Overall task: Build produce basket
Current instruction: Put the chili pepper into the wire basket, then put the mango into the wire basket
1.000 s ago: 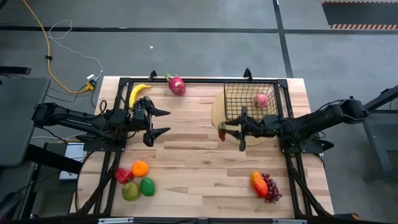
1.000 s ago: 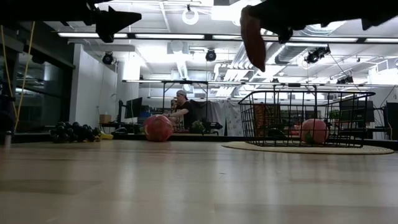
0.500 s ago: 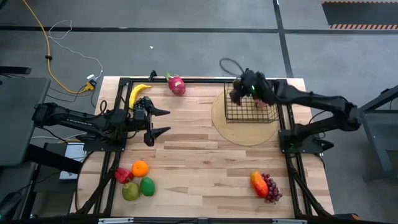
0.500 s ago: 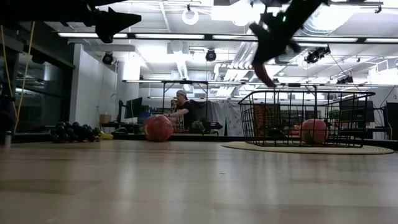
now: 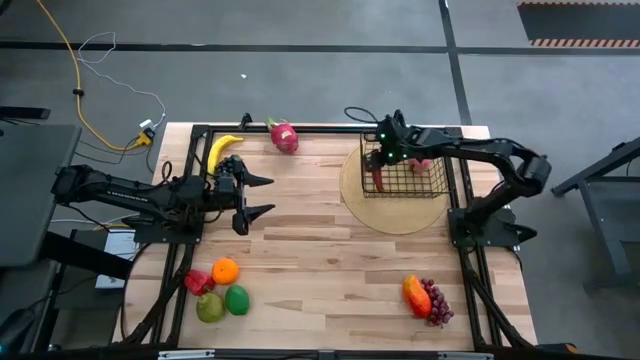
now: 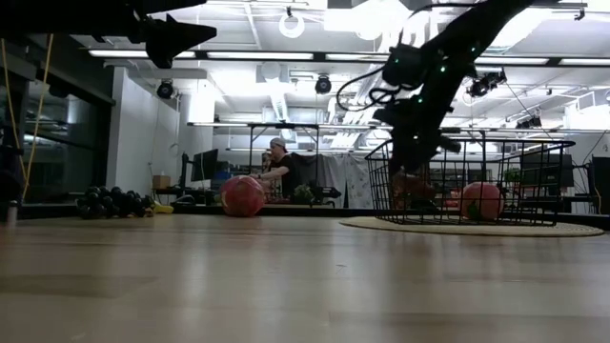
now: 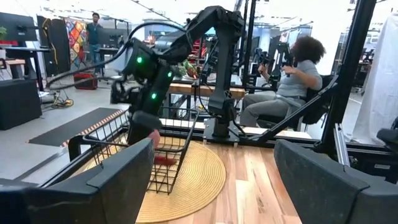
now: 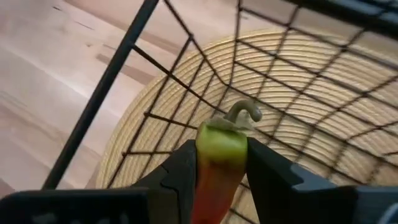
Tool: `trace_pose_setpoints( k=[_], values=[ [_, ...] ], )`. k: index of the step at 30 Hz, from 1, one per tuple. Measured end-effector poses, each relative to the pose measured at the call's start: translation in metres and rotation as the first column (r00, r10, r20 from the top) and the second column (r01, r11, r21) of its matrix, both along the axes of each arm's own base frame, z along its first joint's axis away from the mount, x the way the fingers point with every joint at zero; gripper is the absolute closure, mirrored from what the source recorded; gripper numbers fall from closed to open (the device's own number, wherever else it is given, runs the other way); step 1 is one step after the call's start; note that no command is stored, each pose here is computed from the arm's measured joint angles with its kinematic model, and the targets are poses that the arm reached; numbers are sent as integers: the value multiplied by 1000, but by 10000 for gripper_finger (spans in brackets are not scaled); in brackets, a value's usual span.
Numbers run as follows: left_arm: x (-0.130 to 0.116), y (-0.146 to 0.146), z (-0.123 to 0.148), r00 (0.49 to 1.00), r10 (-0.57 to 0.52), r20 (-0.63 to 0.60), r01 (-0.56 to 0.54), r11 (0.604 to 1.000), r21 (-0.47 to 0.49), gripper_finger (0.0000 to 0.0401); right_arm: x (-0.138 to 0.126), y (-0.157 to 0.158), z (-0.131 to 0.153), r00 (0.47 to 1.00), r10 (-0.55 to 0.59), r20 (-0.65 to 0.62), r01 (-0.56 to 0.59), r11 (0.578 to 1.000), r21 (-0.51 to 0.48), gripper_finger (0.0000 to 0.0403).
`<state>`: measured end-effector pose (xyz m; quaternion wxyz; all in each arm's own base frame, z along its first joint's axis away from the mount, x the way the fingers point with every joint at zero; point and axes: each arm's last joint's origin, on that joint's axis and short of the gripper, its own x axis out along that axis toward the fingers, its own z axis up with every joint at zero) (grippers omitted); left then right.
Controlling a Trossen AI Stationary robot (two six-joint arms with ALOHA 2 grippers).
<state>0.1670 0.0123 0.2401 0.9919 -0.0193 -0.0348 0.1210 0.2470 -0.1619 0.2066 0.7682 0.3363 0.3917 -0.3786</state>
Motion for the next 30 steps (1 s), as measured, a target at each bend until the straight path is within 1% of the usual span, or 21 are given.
trace_pose_setpoints(
  k=[4, 8, 14, 16, 19, 26, 30],
  values=[
    [0, 0, 0, 1000, 0, 2, 0, 1000, -5, 82, 9, -2, -16, 999, -33, -9, 34, 999, 33, 293],
    [0, 0, 0, 1000, -1, 4, 1, 1000, -15, 82, 12, -4, -28, 998, -35, -44, 38, 998, 60, 293],
    [0, 0, 0, 1000, -1, 5, 1, 1000, -16, 82, 15, -6, -35, 998, -39, -58, 43, 997, 60, 292],
    [0, 0, 0, 1000, -1, 5, 1, 1000, -17, 82, 15, -6, -35, 998, -35, -53, 38, 998, 55, 285],
    [0, 0, 0, 1000, -1, 5, 1, 1000, -18, 82, 16, -6, -34, 998, -25, -49, 27, 999, 46, 260],
    [0, 0, 0, 1000, -1, 5, 2, 1000, -17, 82, 15, -6, -34, 998, 13, -69, -11, 1000, 29, 177],
    [0, 0, 0, 1000, 0, 5, 0, 1000, -17, 82, 8, -2, -23, 994, 57, -97, -57, 998, 8, 151]
  ],
)
